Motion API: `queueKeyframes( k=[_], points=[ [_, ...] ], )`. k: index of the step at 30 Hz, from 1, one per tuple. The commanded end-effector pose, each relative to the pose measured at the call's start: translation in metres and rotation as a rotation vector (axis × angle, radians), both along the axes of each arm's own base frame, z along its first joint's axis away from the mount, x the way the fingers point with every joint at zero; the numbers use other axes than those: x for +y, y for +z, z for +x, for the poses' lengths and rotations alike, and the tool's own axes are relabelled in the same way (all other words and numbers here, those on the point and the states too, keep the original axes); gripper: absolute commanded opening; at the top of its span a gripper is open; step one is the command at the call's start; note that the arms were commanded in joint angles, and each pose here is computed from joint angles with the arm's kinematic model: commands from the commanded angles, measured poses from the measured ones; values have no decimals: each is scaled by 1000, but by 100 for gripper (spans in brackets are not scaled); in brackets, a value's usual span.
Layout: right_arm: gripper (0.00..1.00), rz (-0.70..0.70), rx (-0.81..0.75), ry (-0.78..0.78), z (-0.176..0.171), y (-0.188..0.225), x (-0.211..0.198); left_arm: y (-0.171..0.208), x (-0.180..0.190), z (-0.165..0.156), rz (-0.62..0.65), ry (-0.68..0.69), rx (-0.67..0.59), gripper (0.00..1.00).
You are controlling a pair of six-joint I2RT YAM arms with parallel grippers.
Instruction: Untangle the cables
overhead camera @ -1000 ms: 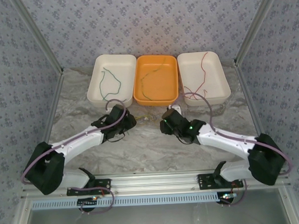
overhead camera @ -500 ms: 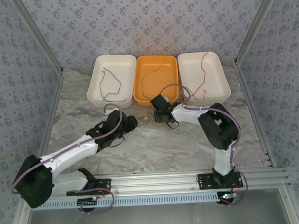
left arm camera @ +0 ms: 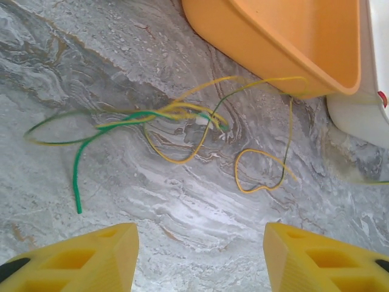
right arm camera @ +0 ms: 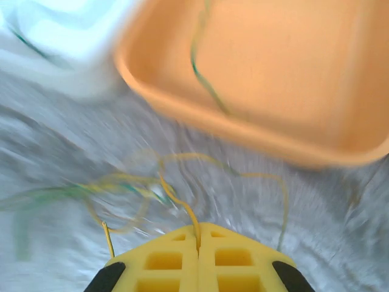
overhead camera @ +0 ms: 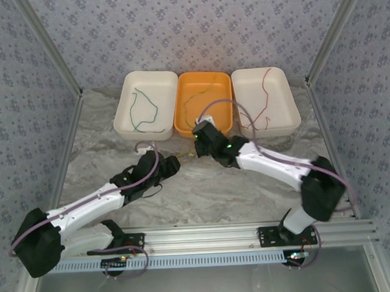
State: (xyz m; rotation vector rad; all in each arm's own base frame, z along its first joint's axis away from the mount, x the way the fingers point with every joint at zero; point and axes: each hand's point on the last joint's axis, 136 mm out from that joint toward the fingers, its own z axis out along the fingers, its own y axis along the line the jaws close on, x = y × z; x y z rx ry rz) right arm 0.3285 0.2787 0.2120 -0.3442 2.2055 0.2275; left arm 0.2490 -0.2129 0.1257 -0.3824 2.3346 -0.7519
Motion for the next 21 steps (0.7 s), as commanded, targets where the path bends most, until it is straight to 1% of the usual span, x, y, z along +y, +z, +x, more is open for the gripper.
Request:
queueKeyframes(
  k=[1,2,5,10,15,18,21],
  points=[
    [0,-4,-160,-12,1,97,-28,17,0,5,-41,26,-63,57],
    [0,12,-185,10,-2,119,-29,19,2,5,-42,27,-68,57],
    [0,50,-243,75,-13,167,-29,22,4,3,-54,24,-80,57],
    [0,136,-330,123,-28,228,-33,35,-1,-1,-98,-12,-118,58],
    [0,149,-320,140,-38,235,-39,51,-24,-5,-132,-111,-182,59],
    [0,162,-309,138,-41,230,-41,52,-32,-4,-142,-134,-187,69],
    [0,176,-302,131,-44,224,-45,53,-42,-5,-160,-154,-182,71]
  ],
)
